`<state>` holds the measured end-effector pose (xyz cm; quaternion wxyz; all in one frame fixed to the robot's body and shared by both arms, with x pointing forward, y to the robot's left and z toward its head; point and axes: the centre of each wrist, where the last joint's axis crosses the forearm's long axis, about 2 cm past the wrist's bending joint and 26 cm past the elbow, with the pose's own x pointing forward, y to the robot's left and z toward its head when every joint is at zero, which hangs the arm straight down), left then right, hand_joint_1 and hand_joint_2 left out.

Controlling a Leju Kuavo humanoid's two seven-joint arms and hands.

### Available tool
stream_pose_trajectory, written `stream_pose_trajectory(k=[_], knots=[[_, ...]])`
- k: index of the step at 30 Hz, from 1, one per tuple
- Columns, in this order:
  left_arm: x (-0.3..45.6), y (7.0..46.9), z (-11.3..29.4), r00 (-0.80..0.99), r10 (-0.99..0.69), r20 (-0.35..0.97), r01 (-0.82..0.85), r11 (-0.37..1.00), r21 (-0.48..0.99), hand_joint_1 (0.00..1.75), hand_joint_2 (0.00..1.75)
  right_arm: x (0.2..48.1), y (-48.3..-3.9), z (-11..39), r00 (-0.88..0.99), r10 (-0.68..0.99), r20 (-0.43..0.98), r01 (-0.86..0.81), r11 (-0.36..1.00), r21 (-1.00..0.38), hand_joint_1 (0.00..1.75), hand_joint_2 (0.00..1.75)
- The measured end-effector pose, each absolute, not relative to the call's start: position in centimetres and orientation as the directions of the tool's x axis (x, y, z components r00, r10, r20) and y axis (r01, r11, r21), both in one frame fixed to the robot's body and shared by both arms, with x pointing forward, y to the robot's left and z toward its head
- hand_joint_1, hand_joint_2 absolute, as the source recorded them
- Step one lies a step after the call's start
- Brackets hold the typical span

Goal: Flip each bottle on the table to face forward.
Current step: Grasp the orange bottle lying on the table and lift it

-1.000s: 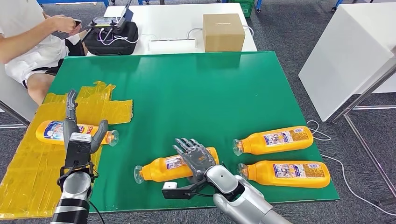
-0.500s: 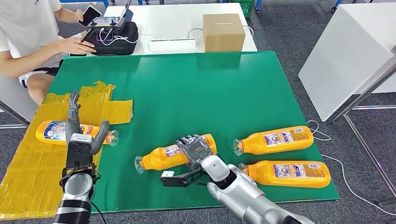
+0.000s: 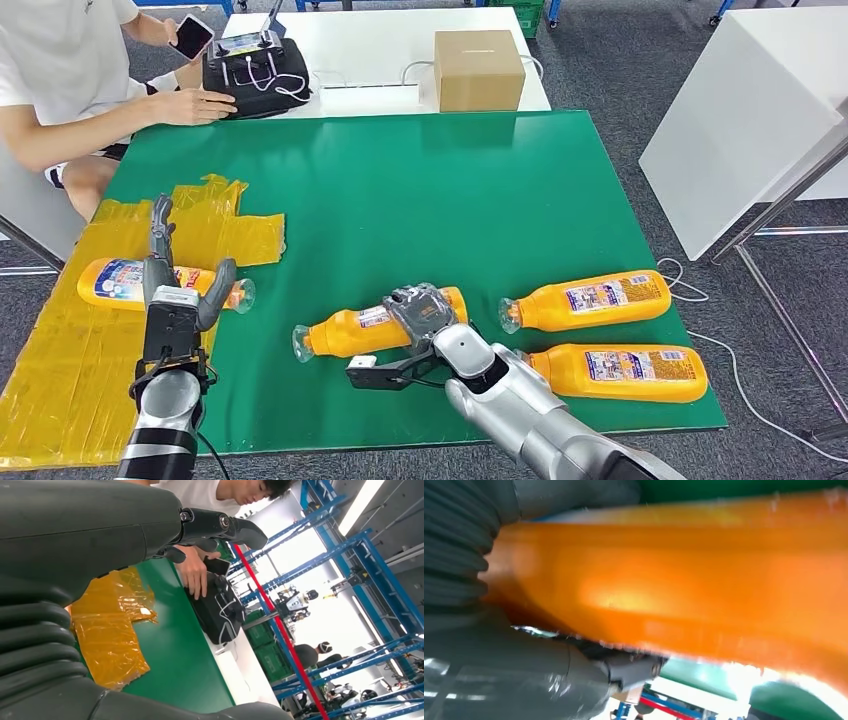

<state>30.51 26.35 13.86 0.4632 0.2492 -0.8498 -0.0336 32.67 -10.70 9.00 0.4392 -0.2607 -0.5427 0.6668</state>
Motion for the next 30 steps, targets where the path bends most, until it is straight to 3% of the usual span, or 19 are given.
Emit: stream_pose_trajectory(k=[3, 6, 9, 12, 20, 26, 30], knots=[[30.3, 26.0, 13.8, -0.449, -0.437, 0.78, -0.372, 0.884, 0.281, 0.0, 1.75, 32.2, -10.9, 8.9, -0.435, 0.875, 0.212, -0.254, 0.107, -0.961, 1.75, 1.75], [29.7, 25.5, 13.7, -0.448, -0.396, 0.801, -0.327, 0.907, 0.266, 0.0, 1.75, 31.1, -10.9, 9.6, -0.409, 0.842, 0.351, -0.14, 0.322, -0.936, 1.75, 1.75], [29.2, 24.8, 13.8, -0.45, -0.355, 0.82, -0.264, 0.93, 0.258, 0.0, 1.75, 30.1, -11.3, 11.2, -0.418, 0.769, 0.483, 0.006, 0.534, -0.845, 1.75, 1.75], [29.0, 24.1, 14.0, -0.454, -0.32, 0.832, -0.21, 0.945, 0.249, 0.0, 1.75, 29.4, -12.3, 12.3, -0.424, 0.702, 0.572, 0.093, 0.662, -0.744, 1.75, 1.75], [28.5, 22.3, 14.5, -0.434, -0.135, 0.891, 0.015, 0.988, 0.157, 0.0, 1.75, 27.9, -14.3, 13.5, -0.462, 0.558, 0.689, 0.21, 0.824, -0.526, 1.75, 1.75], [28.1, 21.4, 14.8, -0.427, -0.047, 0.903, 0.109, 0.989, 0.102, 0.0, 1.75, 27.4, -15.1, 13.8, -0.453, 0.532, 0.715, 0.246, 0.846, -0.473, 1.75, 1.75], [27.9, 20.9, 14.8, -0.396, 0.135, 0.908, 0.263, 0.964, -0.029, 0.0, 1.75, 27.3, -15.1, 13.8, -0.473, 0.502, 0.724, 0.229, 0.863, -0.449, 1.75, 1.75]])
